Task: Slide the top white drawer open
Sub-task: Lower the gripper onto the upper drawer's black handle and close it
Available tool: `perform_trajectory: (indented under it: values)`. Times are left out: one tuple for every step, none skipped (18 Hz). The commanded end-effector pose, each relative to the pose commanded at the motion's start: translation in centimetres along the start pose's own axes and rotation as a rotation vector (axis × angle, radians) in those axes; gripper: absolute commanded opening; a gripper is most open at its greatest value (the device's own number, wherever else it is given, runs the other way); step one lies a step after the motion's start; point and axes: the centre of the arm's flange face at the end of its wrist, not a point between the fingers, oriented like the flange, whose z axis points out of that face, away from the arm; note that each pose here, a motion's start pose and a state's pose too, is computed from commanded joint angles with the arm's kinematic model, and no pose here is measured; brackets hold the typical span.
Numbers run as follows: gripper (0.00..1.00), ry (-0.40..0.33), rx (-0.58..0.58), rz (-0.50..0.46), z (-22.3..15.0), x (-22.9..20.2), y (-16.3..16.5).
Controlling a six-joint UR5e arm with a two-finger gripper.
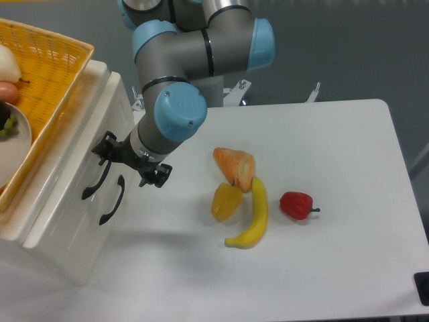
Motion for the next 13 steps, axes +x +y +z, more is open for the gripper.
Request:
perform_trajectory:
  values:
    - [1.0,-0.001,-0.002,-0.001,0.1,-0.1,0.0]
    - [1.0,-0.001,-0.002,-0.001,0.1,-0.1,0.0]
    - [0.99,-0.001,-0.002,-0.001,0.1,-0.1,0.0]
    - [0.97,0.001,-0.001,-0.002,0.1,-0.1,0.0]
    - [0.96,0.0,-0.003,-0.004,0.1,0.0,0.0]
    - [0.95,0.001,-0.005,-0.012,0.3,-0.2,-0.1]
    - [0.95,0.002,-0.006,-0.012,0.4,-0.2,-0.1]
    - [0.95,0.002,-0.007,-0.013,0.4,-0.2,-0.2]
    - [0.95,0.004,-0.011,-0.014,0.7,-0.1,-0.2]
    - [0.94,0.005,-0.018,-0.016,1.2,0.2,-0.4]
    - [0.93,0.002,-0.019,-0.014,1.4,0.3,-0.6]
    - [0.93,-0.002,-0.017,-0.015,1.6,0.4,-0.7]
    - [0.93,-0.005,-0.016,-0.019,1.6,0.4,-0.7]
